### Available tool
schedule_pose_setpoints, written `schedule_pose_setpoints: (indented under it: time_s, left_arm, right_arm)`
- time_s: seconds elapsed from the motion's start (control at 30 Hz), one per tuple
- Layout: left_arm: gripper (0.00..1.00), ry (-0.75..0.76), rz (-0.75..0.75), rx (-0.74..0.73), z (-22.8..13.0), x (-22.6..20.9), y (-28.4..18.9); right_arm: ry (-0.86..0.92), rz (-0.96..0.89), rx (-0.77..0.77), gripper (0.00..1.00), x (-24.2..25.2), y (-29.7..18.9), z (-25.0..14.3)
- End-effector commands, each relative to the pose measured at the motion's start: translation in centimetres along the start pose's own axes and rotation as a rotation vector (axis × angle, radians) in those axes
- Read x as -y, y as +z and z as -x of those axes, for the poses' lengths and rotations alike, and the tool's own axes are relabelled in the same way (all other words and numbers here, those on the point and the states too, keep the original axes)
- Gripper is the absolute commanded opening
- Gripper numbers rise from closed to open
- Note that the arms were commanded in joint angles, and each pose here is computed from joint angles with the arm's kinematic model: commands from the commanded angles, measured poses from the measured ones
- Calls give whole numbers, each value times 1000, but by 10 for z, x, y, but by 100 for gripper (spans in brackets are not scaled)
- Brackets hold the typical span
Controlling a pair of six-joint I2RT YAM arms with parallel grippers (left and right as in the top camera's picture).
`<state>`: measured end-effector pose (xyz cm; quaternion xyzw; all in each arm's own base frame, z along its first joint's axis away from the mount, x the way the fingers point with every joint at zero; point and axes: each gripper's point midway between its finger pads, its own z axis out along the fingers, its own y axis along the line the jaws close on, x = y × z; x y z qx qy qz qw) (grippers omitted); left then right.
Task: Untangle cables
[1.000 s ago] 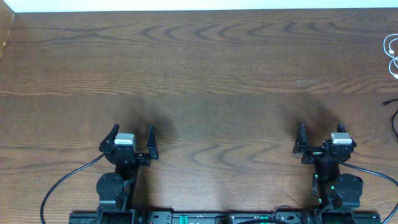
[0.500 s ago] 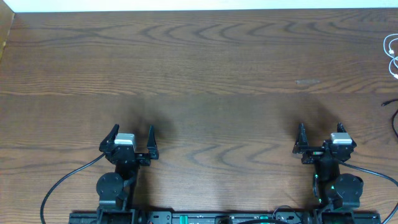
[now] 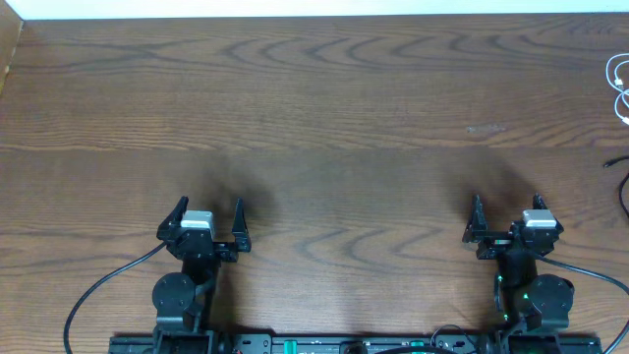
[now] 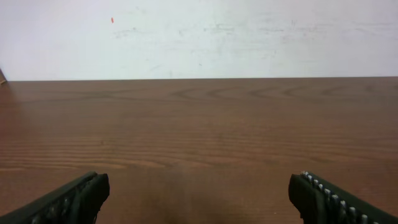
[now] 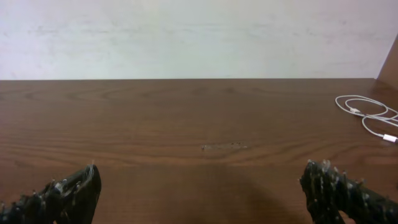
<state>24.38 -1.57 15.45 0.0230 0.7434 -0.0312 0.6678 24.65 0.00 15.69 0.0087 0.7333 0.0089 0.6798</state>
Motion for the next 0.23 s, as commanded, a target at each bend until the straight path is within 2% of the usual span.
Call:
schedule_pose_setpoints:
  time_s: [0.0, 0.2]
  left_arm:
    - [98, 0, -15, -40, -16, 2, 2]
    - [98, 0, -15, -40, -16, 2, 2]
  right_arm:
    - [-11, -1, 0, 99, 0, 0, -1]
    - [-11, -1, 0, 99, 0, 0, -1]
